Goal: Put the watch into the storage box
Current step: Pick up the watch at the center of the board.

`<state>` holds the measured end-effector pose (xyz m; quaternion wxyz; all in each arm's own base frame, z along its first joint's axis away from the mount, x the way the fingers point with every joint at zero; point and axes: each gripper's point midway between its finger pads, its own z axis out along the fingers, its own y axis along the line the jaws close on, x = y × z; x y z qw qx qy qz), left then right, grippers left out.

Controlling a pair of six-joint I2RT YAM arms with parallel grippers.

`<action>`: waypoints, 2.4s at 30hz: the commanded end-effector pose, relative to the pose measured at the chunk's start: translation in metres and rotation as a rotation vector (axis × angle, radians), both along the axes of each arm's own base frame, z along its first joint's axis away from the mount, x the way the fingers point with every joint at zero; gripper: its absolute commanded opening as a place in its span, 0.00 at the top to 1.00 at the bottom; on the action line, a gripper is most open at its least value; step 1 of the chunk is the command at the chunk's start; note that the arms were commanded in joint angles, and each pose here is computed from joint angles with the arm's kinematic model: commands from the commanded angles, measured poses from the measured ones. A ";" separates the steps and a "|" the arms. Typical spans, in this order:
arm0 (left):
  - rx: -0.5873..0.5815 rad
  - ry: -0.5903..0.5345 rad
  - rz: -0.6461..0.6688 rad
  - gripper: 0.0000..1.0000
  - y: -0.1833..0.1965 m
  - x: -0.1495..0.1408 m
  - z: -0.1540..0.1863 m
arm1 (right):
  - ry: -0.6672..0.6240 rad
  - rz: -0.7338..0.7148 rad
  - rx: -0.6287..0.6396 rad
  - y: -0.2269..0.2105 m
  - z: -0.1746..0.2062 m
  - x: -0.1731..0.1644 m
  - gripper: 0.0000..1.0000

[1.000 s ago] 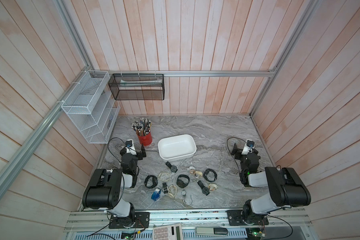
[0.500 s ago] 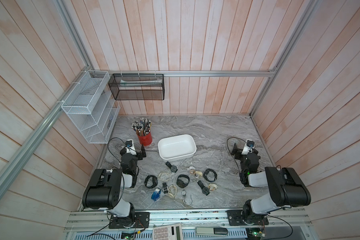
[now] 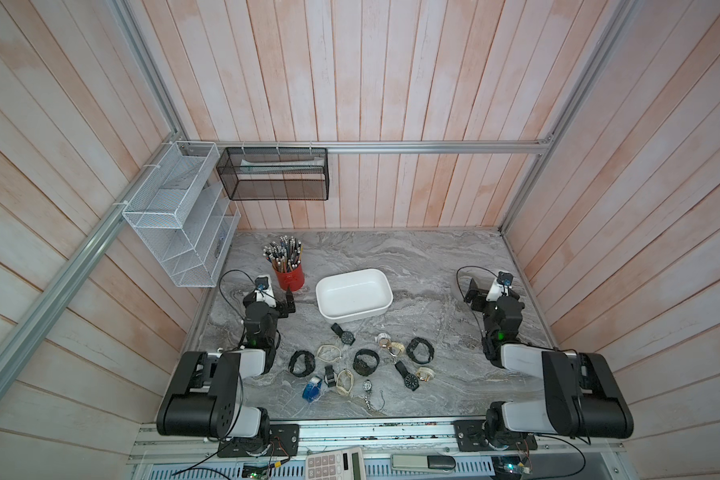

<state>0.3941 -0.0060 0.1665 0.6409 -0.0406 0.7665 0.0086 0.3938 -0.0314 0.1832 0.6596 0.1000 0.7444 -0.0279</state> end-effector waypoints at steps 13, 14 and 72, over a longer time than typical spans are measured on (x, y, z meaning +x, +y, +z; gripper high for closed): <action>-0.434 0.040 -0.112 0.03 -0.026 -0.034 0.073 | 0.359 0.022 0.369 0.027 -0.033 -0.019 0.13; -0.433 0.048 -0.152 0.04 -0.033 -0.034 0.074 | 0.411 0.019 0.361 0.030 -0.040 -0.023 0.14; -0.338 0.200 -0.596 0.04 -0.189 -0.089 0.053 | 0.883 0.317 0.203 0.160 -0.128 -0.127 1.00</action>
